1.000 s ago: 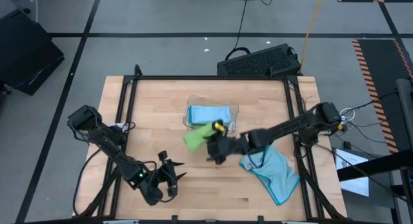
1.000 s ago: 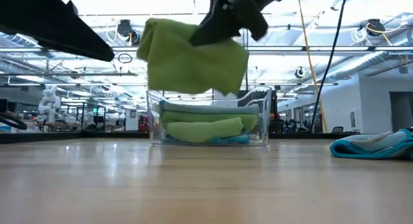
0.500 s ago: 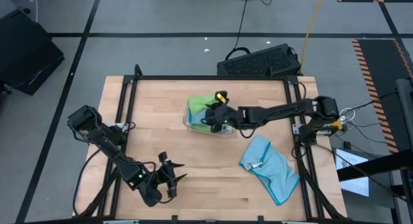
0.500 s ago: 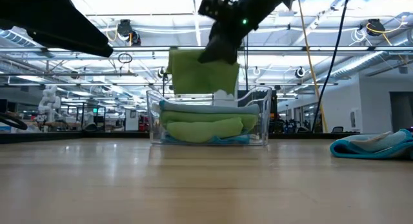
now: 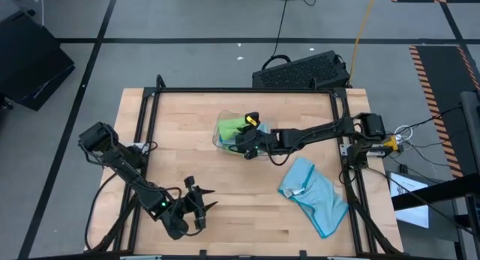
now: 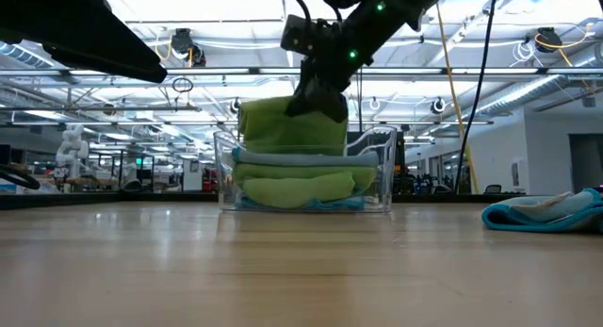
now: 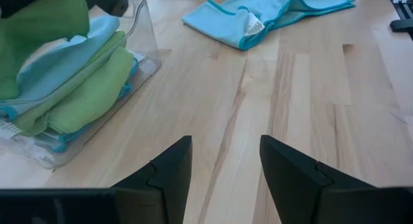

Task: Fold microfiber towels
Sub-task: Stack the green microfiber cloth on top of the blue microfiber cloth in the transparent bin

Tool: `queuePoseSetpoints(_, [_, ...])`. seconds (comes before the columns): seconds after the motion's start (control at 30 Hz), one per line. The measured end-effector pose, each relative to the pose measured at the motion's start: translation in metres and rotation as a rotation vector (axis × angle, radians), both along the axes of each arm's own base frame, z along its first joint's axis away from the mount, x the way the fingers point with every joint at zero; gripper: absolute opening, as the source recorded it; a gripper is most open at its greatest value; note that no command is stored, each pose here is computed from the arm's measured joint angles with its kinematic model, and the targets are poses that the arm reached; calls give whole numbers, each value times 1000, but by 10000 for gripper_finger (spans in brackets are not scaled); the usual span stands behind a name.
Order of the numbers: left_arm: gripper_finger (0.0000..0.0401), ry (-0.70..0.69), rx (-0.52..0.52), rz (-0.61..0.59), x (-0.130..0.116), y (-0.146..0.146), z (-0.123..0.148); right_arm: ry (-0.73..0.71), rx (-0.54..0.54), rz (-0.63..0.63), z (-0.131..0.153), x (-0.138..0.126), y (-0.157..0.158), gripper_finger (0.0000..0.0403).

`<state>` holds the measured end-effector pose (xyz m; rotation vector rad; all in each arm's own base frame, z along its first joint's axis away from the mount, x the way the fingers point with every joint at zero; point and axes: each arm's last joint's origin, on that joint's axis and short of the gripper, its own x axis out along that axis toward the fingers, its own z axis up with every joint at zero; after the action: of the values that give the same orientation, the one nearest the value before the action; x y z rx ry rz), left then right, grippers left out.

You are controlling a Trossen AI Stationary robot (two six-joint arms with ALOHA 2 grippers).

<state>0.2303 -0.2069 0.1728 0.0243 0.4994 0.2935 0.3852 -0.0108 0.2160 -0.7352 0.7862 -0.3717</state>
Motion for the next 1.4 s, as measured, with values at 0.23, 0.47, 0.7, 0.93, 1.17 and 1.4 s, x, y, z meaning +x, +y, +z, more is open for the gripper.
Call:
queuePoseSetpoints(0.23, [186, 0, 0, 0, 0, 0, 0, 13, -22, -12, 0, 0, -3, 19])
queuePoseSetpoints(0.47, [186, -8, -11, 2, 0, 0, 1, -12, -175, -84, 9, 3, -17, 10])
queuePoseSetpoints(0.7, [186, -15, -17, 0, 1, -1, 1, -22, -136, -80, 8, 2, -27, 11])
queuePoseSetpoints(0.93, [186, -18, -23, 1, 1, -1, 1, 0, -73, 19, -9, -3, -25, 11])
queuePoseSetpoints(1.17, [186, -18, -20, -1, 1, -1, 2, 37, -35, 72, -21, -8, -19, 14])
queuePoseSetpoints(1.4, [186, -17, -17, -2, 1, -1, 2, 61, -17, 84, -24, -10, -17, 53])
